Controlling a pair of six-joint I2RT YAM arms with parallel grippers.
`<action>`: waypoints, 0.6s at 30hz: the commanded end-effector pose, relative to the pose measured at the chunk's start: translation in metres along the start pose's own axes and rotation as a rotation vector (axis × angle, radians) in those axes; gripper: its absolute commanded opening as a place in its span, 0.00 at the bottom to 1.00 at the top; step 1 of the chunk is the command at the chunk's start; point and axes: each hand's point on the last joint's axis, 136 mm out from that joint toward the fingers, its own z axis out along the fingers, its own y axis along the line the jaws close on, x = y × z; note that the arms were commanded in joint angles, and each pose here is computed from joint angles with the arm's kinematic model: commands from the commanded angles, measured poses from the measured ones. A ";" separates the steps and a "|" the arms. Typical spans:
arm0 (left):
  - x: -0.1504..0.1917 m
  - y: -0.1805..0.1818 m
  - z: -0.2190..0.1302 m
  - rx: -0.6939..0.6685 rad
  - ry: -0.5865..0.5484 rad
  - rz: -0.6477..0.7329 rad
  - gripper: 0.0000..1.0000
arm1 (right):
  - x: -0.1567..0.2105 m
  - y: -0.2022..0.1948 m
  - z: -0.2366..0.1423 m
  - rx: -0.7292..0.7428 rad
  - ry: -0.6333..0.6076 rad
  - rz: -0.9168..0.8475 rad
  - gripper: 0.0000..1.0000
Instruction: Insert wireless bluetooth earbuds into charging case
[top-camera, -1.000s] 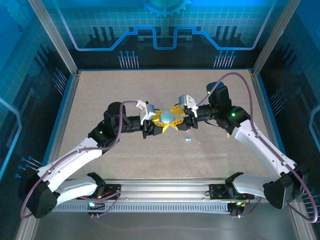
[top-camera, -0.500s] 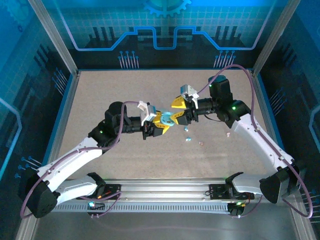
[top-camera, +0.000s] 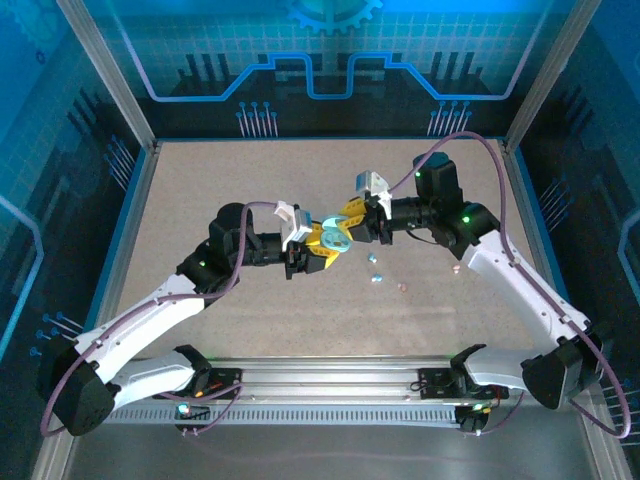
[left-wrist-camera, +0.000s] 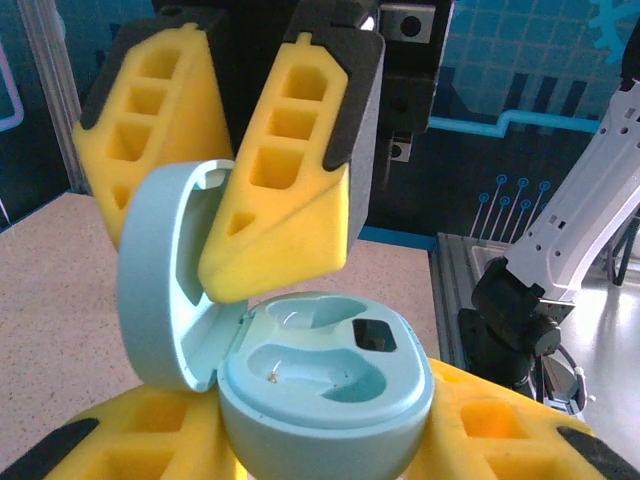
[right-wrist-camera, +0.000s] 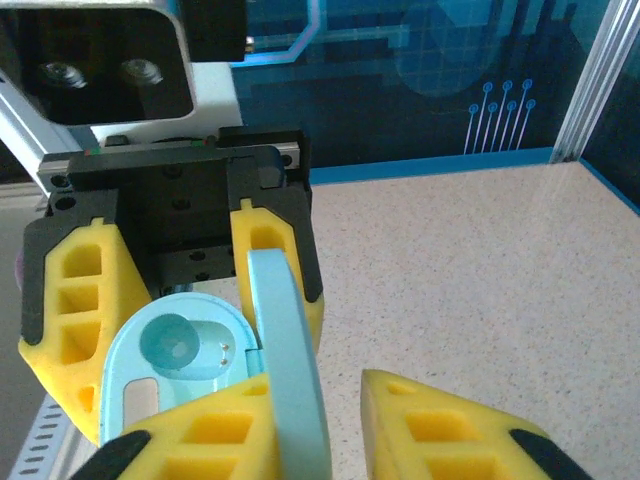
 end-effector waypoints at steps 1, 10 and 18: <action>-0.006 -0.004 0.002 0.022 -0.026 -0.008 0.37 | -0.009 0.003 -0.004 0.025 -0.015 -0.058 0.18; -0.004 0.004 0.006 -0.003 -0.029 -0.046 0.50 | -0.007 0.004 -0.002 0.068 -0.013 -0.113 0.13; -0.001 0.005 0.009 -0.001 -0.018 -0.053 0.53 | -0.005 0.003 0.000 0.074 -0.012 -0.109 0.14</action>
